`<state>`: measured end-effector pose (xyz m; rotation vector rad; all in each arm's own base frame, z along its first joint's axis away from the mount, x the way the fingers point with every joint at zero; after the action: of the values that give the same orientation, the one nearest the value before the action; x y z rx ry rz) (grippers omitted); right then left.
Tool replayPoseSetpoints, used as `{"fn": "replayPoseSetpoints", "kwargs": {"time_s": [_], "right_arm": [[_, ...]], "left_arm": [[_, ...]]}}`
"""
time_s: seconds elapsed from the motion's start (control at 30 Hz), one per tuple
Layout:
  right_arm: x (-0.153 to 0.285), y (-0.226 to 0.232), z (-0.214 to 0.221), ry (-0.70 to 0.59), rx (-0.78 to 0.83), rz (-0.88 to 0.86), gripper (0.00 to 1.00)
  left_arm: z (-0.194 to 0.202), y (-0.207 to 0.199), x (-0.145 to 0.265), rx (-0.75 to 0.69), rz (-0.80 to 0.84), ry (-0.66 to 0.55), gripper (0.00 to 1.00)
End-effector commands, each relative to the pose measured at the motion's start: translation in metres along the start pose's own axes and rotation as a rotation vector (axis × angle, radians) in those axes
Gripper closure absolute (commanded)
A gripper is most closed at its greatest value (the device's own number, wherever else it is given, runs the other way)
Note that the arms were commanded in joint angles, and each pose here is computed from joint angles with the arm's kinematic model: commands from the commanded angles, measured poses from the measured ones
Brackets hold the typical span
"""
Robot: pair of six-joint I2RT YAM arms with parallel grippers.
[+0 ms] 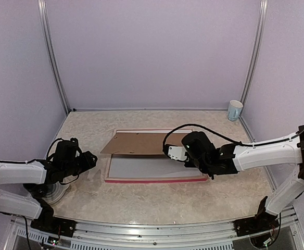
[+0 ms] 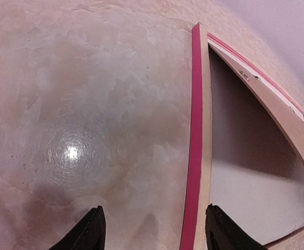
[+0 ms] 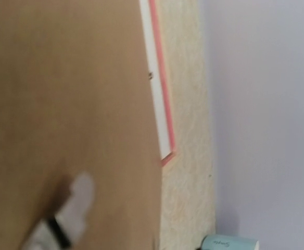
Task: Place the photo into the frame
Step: Place the backboard on the frame body.
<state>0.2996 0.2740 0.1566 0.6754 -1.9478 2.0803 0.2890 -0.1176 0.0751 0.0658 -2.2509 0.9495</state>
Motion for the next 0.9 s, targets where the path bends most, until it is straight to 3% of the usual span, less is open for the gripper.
{"fn": "replayPoseSetpoints", "kwargs": {"time_s": [0.0,0.87], "right_arm": [[-0.004,0.006,0.005,0.039,-0.042,-0.035,0.64],[-0.006,0.059,0.001,0.054,-0.058,-0.24,0.63]], "left_arm": [[-0.001,0.001,0.0,0.004,0.006,-0.006,0.35],[-0.002,-0.003,0.005,0.009,0.026,-0.006,0.35]]}}
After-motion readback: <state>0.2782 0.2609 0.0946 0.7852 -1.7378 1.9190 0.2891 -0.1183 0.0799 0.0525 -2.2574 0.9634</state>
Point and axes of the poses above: each gripper's point midway between its finger pads, its own x axis back along the fingers, its own y axis along the line the jaws close on, z = x × y, the point moved 1 cm from there along x, back along the fingers, and after that the axes turned 15 degrees about x, right-handed, at the moved point
